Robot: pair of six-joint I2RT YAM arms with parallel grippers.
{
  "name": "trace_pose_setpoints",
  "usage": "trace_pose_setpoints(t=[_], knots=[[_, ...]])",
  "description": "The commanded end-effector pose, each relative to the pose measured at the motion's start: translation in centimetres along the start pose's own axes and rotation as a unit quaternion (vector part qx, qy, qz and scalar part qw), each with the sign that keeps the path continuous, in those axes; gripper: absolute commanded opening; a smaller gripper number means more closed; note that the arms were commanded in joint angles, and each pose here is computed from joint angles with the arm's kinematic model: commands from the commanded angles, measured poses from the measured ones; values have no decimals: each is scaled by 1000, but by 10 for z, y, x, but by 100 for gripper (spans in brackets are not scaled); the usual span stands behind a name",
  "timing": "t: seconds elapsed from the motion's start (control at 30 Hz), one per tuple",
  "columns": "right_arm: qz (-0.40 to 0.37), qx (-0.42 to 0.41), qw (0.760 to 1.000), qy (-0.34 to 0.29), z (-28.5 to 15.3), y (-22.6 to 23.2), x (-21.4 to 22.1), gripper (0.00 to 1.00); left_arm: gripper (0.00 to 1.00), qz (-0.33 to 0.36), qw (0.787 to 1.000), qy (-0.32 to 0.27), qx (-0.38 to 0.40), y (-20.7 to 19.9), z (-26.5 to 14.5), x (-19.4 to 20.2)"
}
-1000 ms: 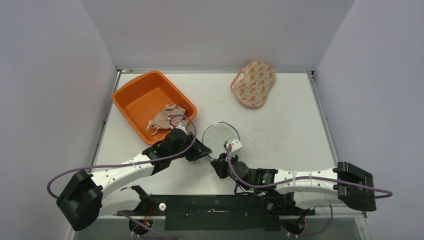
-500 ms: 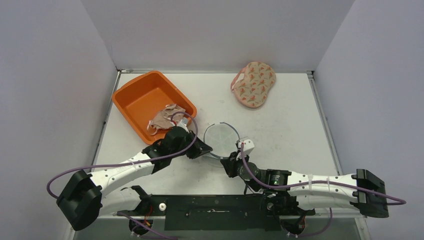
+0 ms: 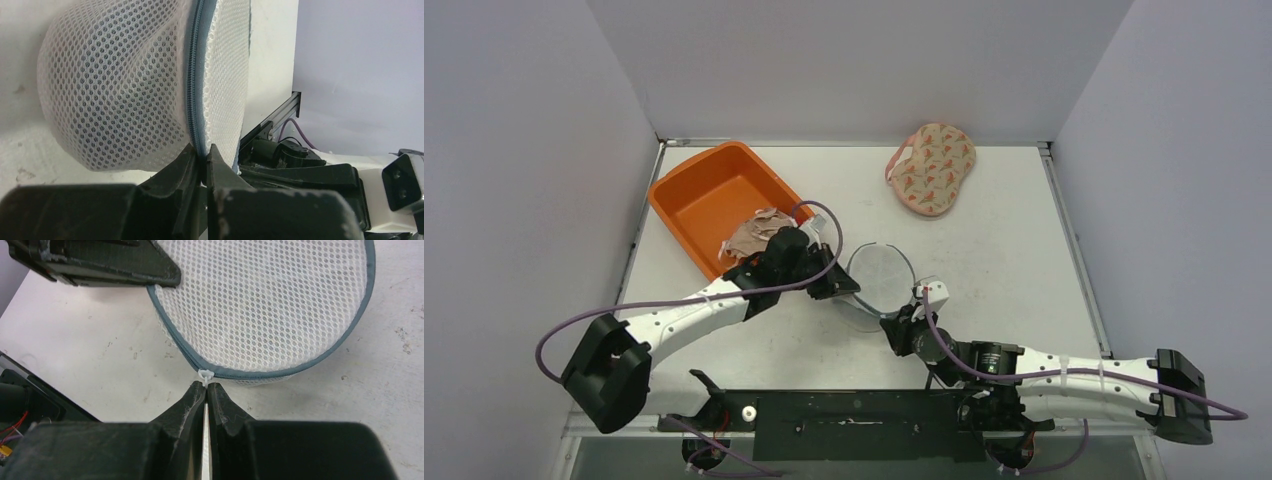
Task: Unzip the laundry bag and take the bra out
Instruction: Unzip the laundry bag at the center of the board.
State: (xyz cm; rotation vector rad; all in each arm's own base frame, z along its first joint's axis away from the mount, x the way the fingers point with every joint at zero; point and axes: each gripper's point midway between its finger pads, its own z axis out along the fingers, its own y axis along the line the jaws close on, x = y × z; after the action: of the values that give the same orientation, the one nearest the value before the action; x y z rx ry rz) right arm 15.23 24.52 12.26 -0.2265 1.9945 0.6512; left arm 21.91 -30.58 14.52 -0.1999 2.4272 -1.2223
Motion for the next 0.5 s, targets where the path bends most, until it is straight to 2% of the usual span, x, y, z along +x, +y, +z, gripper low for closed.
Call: trace_pose_setpoints(t=[0.0,0.03,0.07,0.1,0.13,0.17,0.27,0.47], knots=[[-8,1,1000,0,2,-1,4,5,5,71,997,13,14,-18,8,-21],[-8,0,1000,2,4,0,6,5,21,74,997,12,12,-18,9,-22],[-1,-7,1000,-4,5,5,3,5,44,75,997,7,6,-17,8,-24],[4,-12,1000,-7,7,9,2,5,63,74,997,-1,-2,-15,6,-27],[7,-18,1000,-10,9,12,1,5,77,70,997,-13,-17,-10,2,-30],[9,-23,1000,-12,10,16,0,5,85,66,997,-22,-31,-6,-3,-31],[7,-34,999,-17,16,28,-4,5,92,53,995,-33,-73,11,-22,-28],[-9,-58,998,-14,27,50,-9,5,93,-26,992,-55,-112,49,-56,-2]])
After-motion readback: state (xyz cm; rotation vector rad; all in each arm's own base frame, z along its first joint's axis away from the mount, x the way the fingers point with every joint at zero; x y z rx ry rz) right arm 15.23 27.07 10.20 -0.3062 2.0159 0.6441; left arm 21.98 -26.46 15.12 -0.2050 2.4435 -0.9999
